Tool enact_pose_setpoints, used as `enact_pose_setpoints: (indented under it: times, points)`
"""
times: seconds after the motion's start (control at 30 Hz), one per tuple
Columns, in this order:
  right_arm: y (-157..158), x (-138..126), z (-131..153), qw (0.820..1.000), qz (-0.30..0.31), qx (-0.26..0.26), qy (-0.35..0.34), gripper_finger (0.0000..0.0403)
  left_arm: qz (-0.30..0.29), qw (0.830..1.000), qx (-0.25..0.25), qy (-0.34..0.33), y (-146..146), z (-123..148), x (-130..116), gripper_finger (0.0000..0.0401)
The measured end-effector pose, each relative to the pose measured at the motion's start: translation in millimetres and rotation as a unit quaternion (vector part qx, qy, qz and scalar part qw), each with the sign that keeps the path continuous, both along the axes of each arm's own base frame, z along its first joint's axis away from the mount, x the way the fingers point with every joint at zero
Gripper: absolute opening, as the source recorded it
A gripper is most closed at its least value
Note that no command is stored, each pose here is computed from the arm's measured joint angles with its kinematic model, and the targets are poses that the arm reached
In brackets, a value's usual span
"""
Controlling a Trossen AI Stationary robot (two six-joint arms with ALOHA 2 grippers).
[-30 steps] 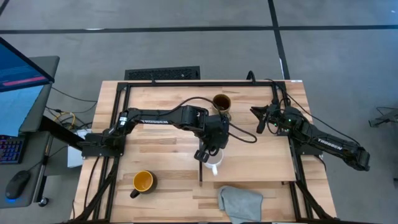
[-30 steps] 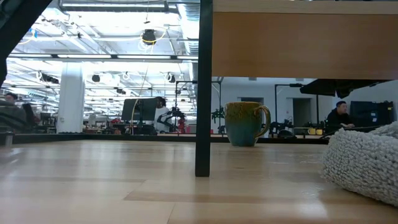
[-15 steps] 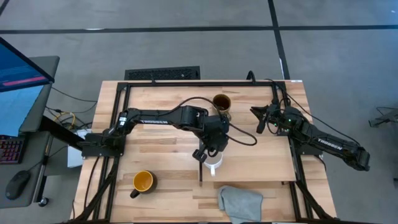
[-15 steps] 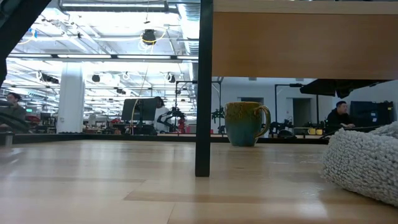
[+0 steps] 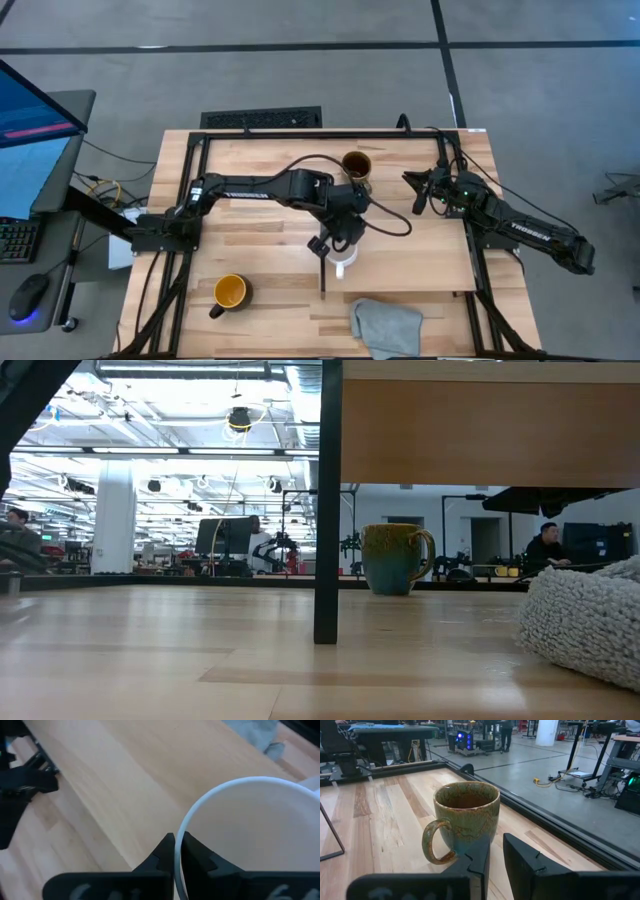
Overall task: Stack small to large cups/mugs on shelf
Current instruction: Put the white mug on the shelf
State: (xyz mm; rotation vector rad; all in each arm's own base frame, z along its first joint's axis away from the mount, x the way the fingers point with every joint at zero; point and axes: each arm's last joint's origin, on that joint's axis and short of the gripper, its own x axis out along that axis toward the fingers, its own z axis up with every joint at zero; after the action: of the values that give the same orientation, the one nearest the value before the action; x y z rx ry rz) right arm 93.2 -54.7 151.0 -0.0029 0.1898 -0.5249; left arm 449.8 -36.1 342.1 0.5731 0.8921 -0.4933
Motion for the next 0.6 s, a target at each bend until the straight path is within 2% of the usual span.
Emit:
enact_pose_setpoints:
  times: [0.6]
  points:
    - [0, 0, 0, 1.0, 0.0, 0.0, 0.0, 0.0076, -0.006, 1.0, 0.006, -0.027, 27, 1, 6, 0.0002]
